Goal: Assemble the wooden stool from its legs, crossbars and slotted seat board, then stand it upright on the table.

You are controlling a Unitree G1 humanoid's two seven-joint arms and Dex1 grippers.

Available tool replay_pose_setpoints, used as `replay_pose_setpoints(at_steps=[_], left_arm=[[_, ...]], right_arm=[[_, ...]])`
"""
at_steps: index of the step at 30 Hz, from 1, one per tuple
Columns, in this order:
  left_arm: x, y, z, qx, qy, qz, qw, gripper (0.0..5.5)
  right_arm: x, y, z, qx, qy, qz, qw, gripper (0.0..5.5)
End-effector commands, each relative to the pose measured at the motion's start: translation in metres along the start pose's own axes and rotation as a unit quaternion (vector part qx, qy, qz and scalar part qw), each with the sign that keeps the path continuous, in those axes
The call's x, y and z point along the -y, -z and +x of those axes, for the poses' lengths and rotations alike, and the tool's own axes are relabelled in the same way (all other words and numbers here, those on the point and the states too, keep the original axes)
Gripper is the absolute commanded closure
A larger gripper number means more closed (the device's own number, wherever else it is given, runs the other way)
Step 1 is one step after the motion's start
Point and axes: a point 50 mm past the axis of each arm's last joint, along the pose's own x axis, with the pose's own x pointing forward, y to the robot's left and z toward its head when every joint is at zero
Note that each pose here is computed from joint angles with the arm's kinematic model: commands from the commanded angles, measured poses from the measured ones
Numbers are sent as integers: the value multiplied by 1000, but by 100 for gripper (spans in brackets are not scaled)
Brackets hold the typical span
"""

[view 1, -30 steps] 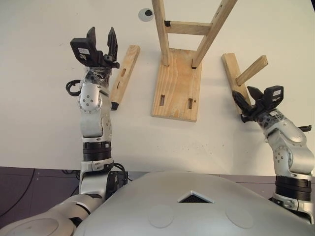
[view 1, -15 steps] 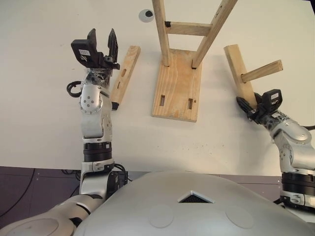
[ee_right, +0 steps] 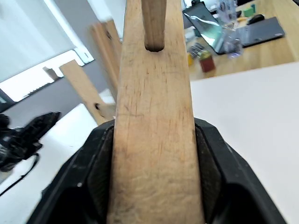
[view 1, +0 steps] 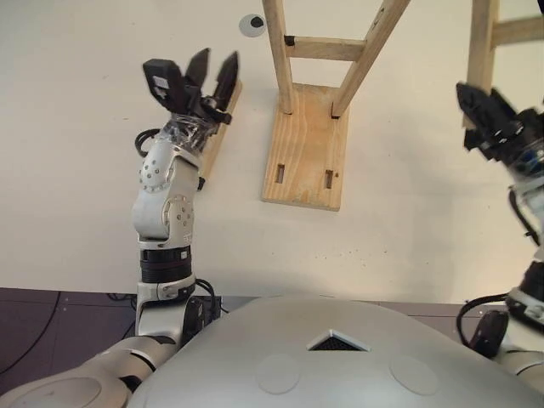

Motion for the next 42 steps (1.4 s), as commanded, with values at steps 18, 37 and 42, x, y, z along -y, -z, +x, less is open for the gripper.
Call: replay_pose_setpoints(at_steps=[18, 37, 42], left_arm=[[97, -59, 25, 1, 383, -280, 881, 124], [100, -43, 33, -25, 365, -251, 896, 294], [99, -47, 31, -8, 376, -253, 892, 344]], right_arm=[[-91, -4, 31, -110, -354, 43, 928, 347], [-99, 4, 37, -123, -363, 49, 922, 347], [-101, 5, 38, -122, -361, 50, 923, 347]])
